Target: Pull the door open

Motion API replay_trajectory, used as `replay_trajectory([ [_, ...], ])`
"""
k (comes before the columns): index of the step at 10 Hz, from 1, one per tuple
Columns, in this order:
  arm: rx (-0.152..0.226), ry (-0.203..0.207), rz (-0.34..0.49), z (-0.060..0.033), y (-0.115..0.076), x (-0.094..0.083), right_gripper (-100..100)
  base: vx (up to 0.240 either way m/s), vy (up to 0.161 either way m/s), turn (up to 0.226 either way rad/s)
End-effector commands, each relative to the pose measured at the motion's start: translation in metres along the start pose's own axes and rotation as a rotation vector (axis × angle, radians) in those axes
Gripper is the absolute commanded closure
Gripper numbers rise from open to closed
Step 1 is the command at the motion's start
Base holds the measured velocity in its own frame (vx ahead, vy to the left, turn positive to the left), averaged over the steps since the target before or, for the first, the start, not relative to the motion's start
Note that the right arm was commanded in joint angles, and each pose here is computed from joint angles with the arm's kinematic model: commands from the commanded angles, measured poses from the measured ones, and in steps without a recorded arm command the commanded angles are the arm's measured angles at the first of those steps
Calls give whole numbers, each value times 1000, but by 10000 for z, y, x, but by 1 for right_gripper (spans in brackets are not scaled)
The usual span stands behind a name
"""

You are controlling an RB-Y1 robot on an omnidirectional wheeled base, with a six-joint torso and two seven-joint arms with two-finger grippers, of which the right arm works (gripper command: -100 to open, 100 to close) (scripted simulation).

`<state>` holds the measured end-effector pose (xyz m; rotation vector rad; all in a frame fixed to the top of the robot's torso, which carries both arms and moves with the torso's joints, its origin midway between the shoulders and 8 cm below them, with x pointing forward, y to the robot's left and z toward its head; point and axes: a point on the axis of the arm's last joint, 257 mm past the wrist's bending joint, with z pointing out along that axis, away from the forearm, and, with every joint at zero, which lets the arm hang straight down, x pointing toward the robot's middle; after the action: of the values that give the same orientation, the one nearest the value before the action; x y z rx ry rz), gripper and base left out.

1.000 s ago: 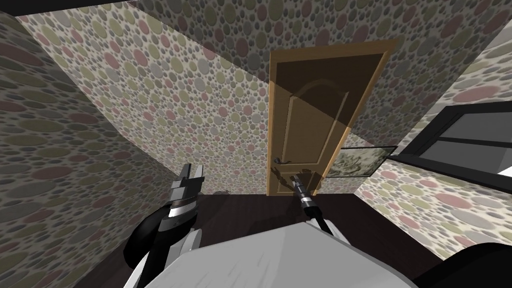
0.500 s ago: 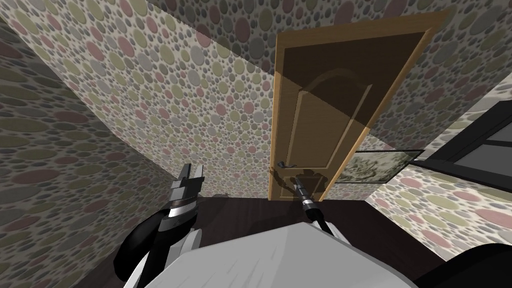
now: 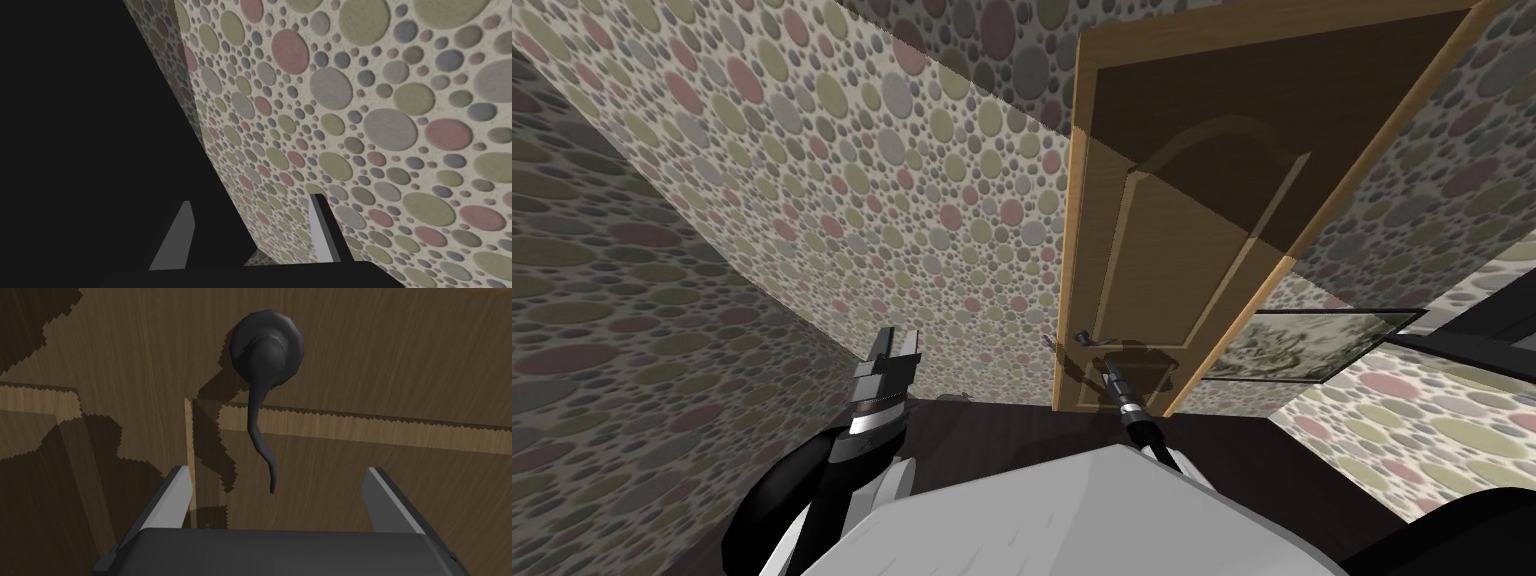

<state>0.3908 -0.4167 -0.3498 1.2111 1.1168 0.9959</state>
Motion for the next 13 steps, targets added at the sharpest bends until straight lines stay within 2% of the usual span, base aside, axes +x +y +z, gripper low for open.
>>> replay_trajectory([
  [1, 2, -12, 0, -2, -19, -102, -100, 168, 16, 107],
  [4, 9, -54, -1, -37, -84, -419, -100, 183, -10, 143],
  [7, 12, -86, -1, -68, -117, -651, -100, 177, -13, 101],
  [8, 13, -95, -1, -78, -125, -718, -100, 213, -14, 88],
  [9, 13, -89, -1, -80, -123, -667, -100, 95, -14, 20],
  [10, 13, -89, -1, -80, -123, -667, 100, -14, 3, -14],
  [13, 13, -89, -1, -80, -123, -667, 100, -27, 2, 2],
])
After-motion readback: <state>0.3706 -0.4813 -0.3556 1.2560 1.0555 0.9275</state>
